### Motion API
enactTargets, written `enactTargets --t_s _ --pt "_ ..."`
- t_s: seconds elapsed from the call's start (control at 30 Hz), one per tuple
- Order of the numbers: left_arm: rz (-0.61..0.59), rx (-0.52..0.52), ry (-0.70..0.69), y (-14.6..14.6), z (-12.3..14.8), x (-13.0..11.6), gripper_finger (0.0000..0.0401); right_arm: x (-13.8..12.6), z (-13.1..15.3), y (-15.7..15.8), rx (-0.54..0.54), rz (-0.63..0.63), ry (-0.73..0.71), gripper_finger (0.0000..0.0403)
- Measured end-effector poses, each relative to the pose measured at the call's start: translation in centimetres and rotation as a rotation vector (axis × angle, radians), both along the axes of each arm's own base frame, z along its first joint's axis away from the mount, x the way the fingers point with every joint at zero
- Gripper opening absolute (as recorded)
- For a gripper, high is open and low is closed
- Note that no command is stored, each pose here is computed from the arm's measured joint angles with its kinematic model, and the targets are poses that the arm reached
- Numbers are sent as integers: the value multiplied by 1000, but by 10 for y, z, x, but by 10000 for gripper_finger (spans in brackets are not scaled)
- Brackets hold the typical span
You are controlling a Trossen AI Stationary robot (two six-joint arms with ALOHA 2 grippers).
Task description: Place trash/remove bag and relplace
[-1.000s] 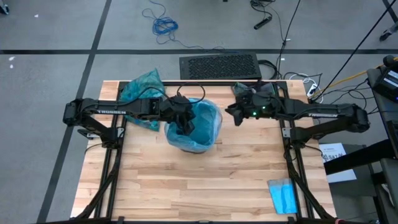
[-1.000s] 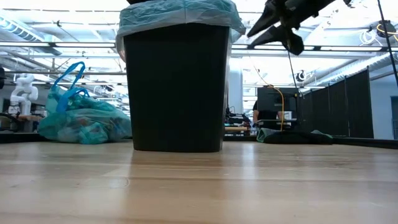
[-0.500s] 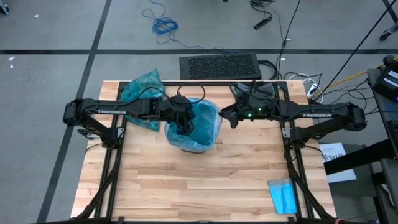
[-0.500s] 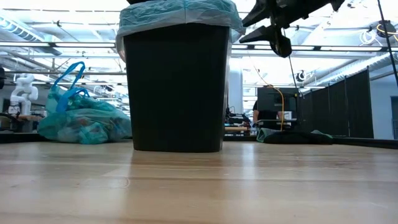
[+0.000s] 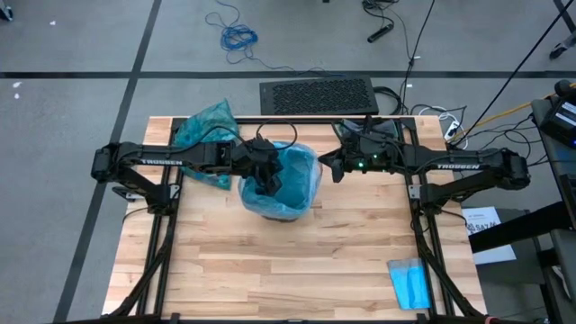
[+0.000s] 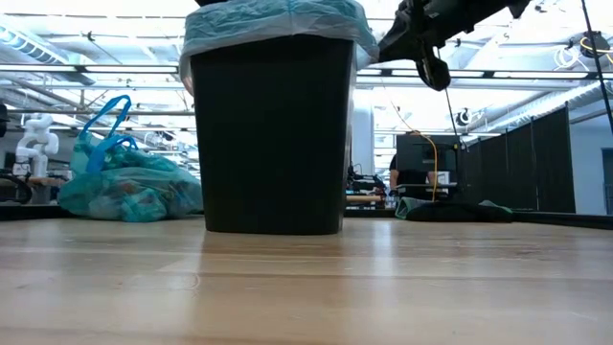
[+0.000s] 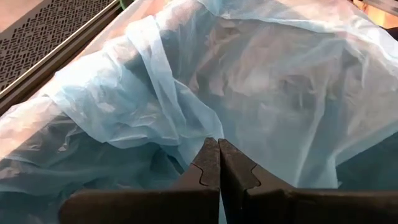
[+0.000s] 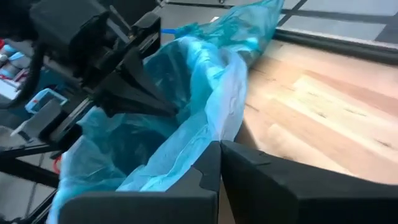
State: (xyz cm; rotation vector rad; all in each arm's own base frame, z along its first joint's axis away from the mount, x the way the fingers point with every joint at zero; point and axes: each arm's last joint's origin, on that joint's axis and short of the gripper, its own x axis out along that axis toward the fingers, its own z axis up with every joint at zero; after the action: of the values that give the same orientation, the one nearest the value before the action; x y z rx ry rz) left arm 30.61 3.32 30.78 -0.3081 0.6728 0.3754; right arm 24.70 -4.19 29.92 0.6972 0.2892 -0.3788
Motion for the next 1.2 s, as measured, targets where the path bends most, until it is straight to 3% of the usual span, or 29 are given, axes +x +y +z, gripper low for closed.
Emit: enactTargets --t_s 0.33,0.83,1.2 --pt "0 -1 0 0 0 0 0 3 -9 -16 7 -52 47 0" --pt "1 -2 10 0 -1 -1 0 33 -39 -18 70 17 100 0" --pt "-1 -1 24 0 0 -3 0 39 -43 -17 81 35 92 0"
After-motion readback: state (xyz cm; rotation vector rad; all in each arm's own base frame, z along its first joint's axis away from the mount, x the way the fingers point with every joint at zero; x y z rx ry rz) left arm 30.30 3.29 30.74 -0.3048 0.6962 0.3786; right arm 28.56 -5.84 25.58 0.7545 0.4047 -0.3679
